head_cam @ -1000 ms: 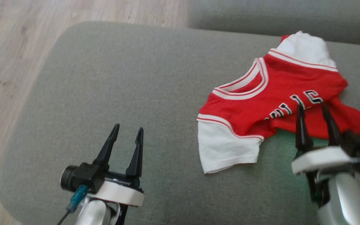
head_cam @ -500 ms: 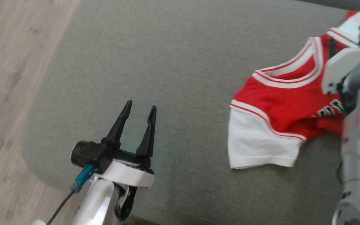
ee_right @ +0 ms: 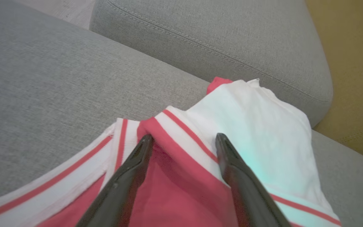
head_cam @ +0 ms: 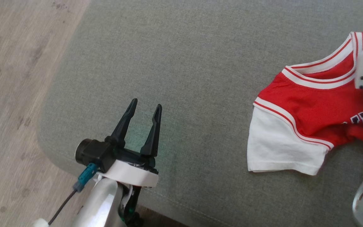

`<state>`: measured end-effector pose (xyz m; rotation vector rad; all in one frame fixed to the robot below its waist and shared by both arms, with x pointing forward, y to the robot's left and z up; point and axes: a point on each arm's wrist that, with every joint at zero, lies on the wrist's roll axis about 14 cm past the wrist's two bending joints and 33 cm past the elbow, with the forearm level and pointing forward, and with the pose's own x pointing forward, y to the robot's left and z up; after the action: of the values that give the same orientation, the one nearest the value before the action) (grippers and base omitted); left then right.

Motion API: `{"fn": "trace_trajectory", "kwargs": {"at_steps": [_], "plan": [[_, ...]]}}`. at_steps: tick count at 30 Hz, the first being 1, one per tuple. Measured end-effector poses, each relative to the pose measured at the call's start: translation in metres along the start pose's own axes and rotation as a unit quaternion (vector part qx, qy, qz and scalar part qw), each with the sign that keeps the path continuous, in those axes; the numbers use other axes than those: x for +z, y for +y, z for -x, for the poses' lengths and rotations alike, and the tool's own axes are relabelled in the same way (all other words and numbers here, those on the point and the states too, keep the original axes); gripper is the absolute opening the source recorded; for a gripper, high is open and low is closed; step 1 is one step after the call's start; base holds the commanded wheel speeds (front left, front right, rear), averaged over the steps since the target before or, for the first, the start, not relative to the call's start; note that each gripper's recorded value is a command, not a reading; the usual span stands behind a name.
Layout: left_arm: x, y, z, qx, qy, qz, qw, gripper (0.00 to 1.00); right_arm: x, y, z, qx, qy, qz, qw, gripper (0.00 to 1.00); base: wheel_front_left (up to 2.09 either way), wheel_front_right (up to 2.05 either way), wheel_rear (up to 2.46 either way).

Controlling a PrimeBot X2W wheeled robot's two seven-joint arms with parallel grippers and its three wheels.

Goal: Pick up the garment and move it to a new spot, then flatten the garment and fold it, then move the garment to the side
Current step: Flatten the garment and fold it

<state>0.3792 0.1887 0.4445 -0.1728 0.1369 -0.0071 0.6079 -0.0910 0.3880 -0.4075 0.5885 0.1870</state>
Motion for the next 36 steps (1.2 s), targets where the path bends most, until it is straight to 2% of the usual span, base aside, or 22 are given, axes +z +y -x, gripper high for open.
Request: {"fn": "trace_trajectory", "kwargs": {"at_steps": [1,2,3,9,15,24,30,36], "plan": [[-0.001,0.0,0.0,0.0,0.002,0.001,1.0,1.0,-0.002,-0.003,-0.002,-0.003,0.003,-0.001,1.0,1.0,0.0,0.0,0.0],[-0.003,0.0,0.0,0.0,0.004,0.003,1.0,1.0,-0.004,-0.005,-0.003,-0.005,0.006,-0.003,1.0,0.59,0.0,0.0,0.0],[-0.004,0.0,-0.001,0.001,0.006,0.003,1.0,1.0,-0.006,-0.004,-0.005,-0.004,0.008,-0.004,1.0,0.0,0.0,0.0,0.0],[-0.007,0.0,-0.004,0.0,0.011,0.002,1.0,1.0,0.012,0.002,-0.01,0.003,-0.038,-0.01,0.999,0.0,0.0,0.0,0.0],[-0.002,-0.002,-0.002,-0.004,0.003,0.002,1.0,1.0,0.058,0.022,0.003,0.029,-0.119,-0.008,0.992,0.0,0.0,0.0,0.0],[0.013,-0.003,0.008,-0.002,-0.018,0.006,1.0,1.0,0.149,0.049,0.033,0.065,-0.237,-0.006,0.969,0.0,0.0,0.0,0.0],[0.013,0.003,0.017,0.012,-0.017,0.013,1.0,1.0,0.187,0.083,0.042,0.104,-0.28,0.005,0.954,0.0,0.0,0.0,0.0],[0.01,0.011,0.024,0.029,-0.011,0.02,0.999,1.0,0.217,0.098,0.044,0.116,-0.309,0.004,0.944,0.0,0.0,0.0,0.0]]}}
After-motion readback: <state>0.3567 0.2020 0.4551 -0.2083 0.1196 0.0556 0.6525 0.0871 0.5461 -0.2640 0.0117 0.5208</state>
